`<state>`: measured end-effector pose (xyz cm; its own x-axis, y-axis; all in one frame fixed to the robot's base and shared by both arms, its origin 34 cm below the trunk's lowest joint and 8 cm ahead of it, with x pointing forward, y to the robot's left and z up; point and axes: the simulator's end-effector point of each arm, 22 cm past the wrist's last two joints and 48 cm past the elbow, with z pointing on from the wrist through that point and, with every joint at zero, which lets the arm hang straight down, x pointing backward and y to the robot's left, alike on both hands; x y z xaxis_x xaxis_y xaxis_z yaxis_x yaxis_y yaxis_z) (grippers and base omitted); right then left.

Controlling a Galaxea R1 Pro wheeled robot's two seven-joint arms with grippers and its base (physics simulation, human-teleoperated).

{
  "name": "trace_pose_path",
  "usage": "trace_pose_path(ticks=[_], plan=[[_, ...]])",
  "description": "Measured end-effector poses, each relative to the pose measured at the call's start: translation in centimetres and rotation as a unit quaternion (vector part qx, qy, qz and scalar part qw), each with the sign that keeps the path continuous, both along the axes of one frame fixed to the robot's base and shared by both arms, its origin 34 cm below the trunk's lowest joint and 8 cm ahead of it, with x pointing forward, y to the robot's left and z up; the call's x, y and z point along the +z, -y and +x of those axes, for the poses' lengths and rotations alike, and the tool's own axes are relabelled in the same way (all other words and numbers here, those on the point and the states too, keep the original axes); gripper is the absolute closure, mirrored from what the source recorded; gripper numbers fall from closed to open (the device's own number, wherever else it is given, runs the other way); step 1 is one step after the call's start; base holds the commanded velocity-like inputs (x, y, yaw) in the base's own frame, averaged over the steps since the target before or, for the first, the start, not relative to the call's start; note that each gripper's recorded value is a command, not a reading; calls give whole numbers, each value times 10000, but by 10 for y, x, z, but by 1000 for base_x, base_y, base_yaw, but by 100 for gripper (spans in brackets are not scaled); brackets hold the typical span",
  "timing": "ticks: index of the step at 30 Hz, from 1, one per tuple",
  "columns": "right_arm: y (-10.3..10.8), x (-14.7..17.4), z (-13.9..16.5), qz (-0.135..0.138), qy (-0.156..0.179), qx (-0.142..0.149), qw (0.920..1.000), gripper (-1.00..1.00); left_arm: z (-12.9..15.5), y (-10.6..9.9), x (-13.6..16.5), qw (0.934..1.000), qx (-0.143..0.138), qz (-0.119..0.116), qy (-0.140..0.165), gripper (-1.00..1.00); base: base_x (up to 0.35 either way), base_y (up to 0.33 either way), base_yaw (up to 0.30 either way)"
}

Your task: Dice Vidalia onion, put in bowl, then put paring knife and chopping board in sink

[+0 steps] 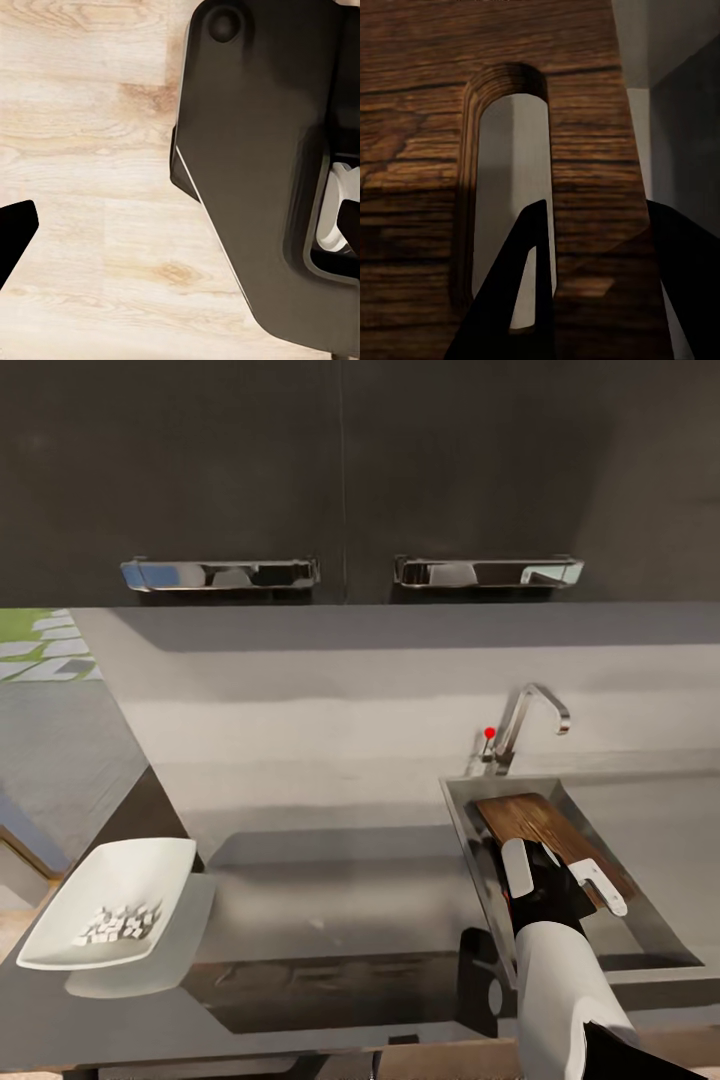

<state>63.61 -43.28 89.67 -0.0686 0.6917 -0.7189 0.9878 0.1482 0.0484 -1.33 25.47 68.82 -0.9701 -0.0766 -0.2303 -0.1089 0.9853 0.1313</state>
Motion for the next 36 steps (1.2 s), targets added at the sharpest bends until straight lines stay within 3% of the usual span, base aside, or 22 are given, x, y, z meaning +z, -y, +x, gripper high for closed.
trace_pose_path(ticks=[32, 33, 36], plan=[[-4, -21, -5, 58, -201, 32, 9998, 100, -9, 0, 3, 9999, -1, -4, -142, -100, 0, 0, 0], [-4, -21, -5, 57, -201, 32, 9998, -100, -9, 0, 3, 9999, -1, -3, -142, -100, 0, 0, 0], [-4, -21, -5, 59, -200, 33, 9998, -100, -9, 0, 3, 9999, -1, -3, -142, -100, 0, 0, 0]])
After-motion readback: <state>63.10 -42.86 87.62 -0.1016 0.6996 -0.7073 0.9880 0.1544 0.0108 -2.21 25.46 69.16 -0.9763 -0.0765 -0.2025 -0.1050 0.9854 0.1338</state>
